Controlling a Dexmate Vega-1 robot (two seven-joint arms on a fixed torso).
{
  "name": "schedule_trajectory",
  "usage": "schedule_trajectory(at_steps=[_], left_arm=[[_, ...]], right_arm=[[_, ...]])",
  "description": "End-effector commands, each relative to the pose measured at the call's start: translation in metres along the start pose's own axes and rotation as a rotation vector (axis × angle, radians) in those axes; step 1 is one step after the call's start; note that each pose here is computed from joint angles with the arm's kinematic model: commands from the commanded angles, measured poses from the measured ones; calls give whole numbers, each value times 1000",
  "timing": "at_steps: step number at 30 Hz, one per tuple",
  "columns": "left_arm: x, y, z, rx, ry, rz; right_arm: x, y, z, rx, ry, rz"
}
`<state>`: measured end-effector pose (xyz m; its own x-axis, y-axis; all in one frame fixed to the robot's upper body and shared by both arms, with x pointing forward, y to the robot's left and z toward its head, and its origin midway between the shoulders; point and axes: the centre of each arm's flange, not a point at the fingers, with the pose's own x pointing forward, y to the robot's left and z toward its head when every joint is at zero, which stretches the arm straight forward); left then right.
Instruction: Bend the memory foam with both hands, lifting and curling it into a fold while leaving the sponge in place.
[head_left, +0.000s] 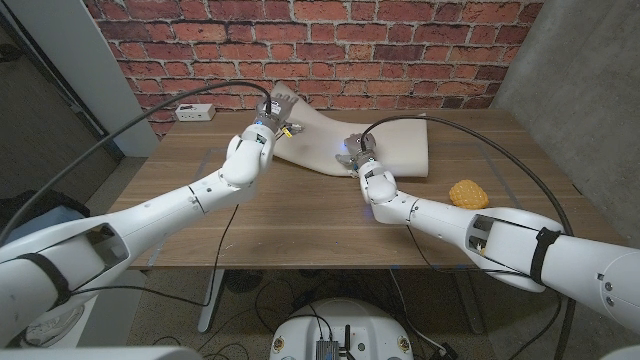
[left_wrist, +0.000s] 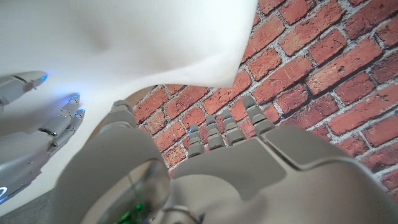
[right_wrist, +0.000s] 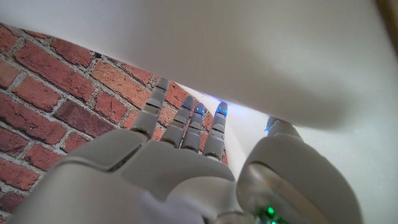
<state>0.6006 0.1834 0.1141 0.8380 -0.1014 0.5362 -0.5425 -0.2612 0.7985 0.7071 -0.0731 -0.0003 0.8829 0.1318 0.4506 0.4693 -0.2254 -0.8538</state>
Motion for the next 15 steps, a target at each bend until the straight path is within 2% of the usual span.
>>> schedule_trajectory(at_steps=[1,5,9,15], left_arm=[[-4,-19,1,24,-107,-175],[-4,-23,5,65,-148,-217],[-5,-23,10,123,-190,-262],[-8,-26,17,199,-225,-371]], right_arm=[[-2,1,-8,51,-15,52],[-2,2,-10,58,-14,68],[1,2,-11,67,-13,135],[4,3,-12,53,7,187]])
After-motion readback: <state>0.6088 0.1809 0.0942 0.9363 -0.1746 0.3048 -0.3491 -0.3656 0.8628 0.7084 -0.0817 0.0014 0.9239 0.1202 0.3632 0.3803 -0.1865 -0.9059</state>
